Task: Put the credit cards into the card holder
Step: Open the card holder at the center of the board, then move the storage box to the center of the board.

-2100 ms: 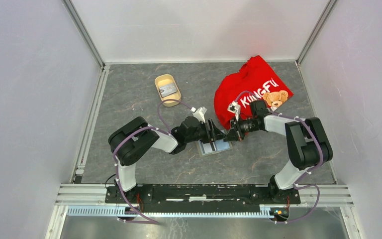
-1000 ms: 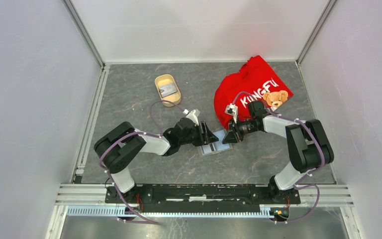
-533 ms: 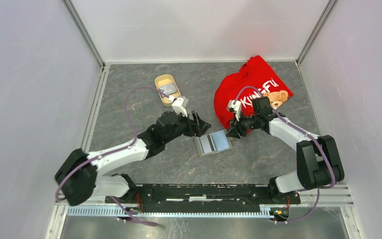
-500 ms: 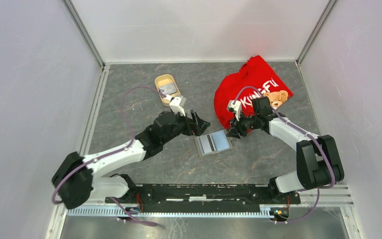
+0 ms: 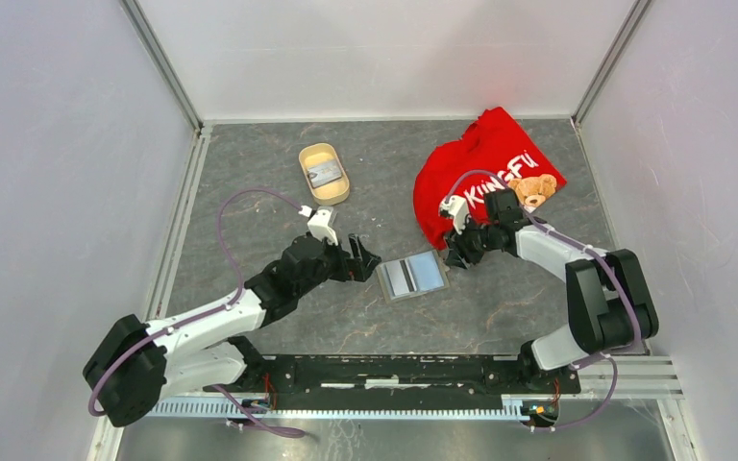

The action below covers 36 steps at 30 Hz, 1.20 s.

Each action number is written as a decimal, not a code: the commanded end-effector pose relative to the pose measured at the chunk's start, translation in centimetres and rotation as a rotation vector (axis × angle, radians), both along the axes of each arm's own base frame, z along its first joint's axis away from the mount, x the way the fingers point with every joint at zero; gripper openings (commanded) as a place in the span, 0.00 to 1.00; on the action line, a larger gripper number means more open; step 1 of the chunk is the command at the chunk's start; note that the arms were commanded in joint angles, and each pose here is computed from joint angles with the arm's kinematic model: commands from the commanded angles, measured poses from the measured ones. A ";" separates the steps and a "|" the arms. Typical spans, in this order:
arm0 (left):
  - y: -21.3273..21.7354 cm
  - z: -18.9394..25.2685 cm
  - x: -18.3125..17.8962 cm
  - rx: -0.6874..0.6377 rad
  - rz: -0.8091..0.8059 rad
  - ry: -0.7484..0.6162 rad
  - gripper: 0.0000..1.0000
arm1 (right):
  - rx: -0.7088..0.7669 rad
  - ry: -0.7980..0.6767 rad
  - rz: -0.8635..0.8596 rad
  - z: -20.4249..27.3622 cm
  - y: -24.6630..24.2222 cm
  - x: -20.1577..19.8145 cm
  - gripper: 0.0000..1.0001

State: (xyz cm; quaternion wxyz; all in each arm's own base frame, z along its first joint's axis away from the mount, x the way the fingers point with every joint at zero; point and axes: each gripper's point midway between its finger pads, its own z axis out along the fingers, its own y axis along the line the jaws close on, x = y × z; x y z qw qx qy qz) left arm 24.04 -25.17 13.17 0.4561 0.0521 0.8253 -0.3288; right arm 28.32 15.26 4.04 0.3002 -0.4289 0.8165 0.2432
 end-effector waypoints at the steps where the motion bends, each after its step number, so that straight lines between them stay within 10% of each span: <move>1: -0.7 0.8 -0.1 -0.061 -0.013 -0.003 1.00 | 0.007 0.027 0.038 -0.7 0.4 -0.4 0.47; 21: -1.9 1.5 -0.1 -0.098 -0.061 0.004 0.99 | 0.092 0.023 0.171 0.8 1.7 -2.3 0.59; 36: 6.5 12.7 15.2 0.343 0.139 -0.186 1.00 | 0.138 -0.336 0.189 9.6 -0.3 -0.4 0.62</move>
